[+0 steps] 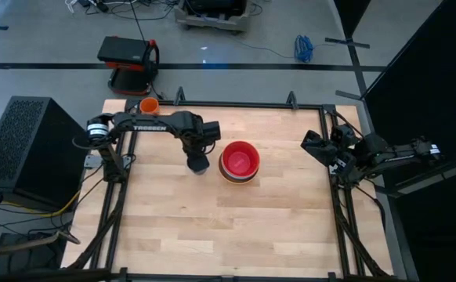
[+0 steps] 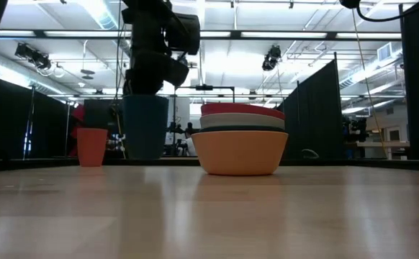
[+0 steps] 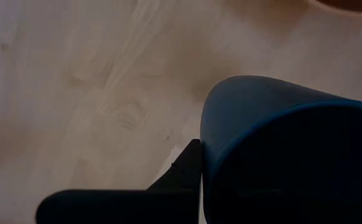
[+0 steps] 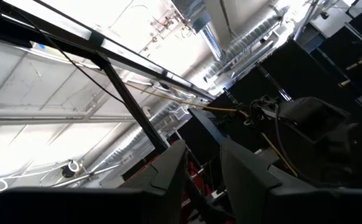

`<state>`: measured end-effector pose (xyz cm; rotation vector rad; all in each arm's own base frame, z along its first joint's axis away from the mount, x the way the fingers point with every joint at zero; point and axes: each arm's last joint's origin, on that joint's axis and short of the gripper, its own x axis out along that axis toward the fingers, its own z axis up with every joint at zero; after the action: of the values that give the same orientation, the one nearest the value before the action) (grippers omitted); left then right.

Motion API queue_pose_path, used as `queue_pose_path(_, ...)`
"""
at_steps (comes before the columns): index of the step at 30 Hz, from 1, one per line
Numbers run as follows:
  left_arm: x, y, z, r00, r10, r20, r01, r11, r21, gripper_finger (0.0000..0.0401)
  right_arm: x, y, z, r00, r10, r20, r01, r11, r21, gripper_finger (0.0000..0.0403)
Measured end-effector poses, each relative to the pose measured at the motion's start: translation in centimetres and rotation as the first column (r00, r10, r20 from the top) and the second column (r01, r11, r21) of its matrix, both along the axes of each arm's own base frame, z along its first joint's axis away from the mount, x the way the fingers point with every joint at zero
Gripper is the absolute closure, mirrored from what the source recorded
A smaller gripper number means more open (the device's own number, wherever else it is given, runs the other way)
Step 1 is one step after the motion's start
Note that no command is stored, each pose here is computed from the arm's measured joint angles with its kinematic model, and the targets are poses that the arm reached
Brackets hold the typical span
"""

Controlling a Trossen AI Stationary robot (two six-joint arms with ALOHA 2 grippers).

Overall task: Nest bowls inside each other
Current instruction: Move the blue cup beside the stack of bowls

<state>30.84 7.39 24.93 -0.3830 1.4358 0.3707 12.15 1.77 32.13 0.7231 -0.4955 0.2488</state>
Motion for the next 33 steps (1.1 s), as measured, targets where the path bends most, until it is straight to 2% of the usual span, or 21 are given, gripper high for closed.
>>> queue_pose_path(18,0.9,0.3,-1.1,1.000,-0.005,0.007,0.004,1.000,0.012,0.0401,0.0,0.0,0.0,1.000,0.000,0.000,0.000,1.000,0.000,0.0312)
queue_pose_path(33,1.5,0.4,-2.7,0.999,0.019,-0.048,-0.018,1.000,0.007,0.0401,0.0,0.0,0.0,1.000,-0.001,0.006,0.001,1.000,0.002,0.0312)
